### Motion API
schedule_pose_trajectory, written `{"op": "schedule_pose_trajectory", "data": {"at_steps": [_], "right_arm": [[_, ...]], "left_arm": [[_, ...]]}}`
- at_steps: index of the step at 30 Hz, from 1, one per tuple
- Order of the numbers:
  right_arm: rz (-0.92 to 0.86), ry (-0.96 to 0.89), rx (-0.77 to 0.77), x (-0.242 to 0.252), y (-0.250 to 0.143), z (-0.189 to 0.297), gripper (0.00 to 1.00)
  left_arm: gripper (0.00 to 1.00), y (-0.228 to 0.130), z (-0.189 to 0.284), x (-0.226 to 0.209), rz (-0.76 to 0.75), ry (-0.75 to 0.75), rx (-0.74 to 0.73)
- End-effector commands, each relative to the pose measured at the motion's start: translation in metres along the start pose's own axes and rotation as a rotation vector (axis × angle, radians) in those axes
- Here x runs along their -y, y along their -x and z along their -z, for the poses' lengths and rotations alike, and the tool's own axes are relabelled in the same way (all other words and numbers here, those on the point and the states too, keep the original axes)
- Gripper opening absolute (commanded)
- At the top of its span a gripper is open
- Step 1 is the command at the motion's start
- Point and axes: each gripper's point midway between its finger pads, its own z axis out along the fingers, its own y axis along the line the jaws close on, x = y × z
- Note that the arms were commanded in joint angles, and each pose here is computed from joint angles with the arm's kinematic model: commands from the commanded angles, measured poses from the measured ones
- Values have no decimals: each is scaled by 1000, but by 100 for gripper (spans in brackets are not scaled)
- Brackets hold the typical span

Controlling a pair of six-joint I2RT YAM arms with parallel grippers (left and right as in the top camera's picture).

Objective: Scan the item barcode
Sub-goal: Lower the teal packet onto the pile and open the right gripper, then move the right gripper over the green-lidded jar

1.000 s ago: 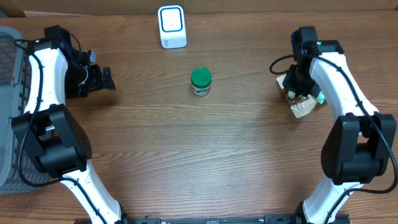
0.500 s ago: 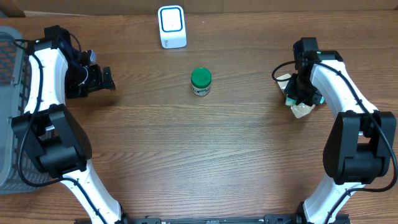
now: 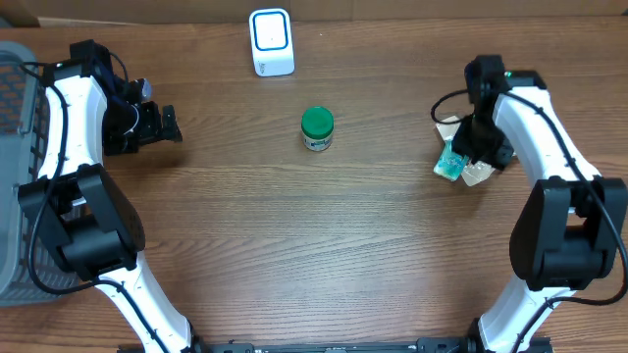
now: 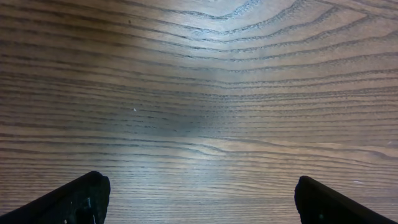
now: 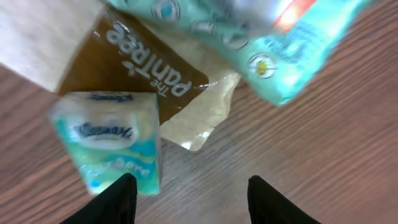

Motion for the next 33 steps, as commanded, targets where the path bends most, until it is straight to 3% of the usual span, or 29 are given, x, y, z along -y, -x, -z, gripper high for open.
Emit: {"op": "schedule_pose_trajectory", "data": {"at_steps": [1, 6, 13, 17, 25, 33], "right_arm": [[42, 94, 52, -13, 18, 37, 56], [294, 440, 8, -77, 1, 79, 56], [445, 642, 51, -150, -26, 104, 52], [526, 677, 94, -184, -42, 110, 60], [642, 704, 118, -240, -74, 104, 62], [716, 658, 261, -265, -72, 116, 78]], "left_arm": [[100, 3, 8, 2, -7, 1, 22], [100, 3, 8, 2, -7, 1, 22], [99, 3, 8, 2, -7, 1, 22], [100, 3, 8, 2, -7, 1, 22], [100, 3, 8, 2, -7, 1, 22], [99, 3, 8, 2, -7, 1, 22]]}}
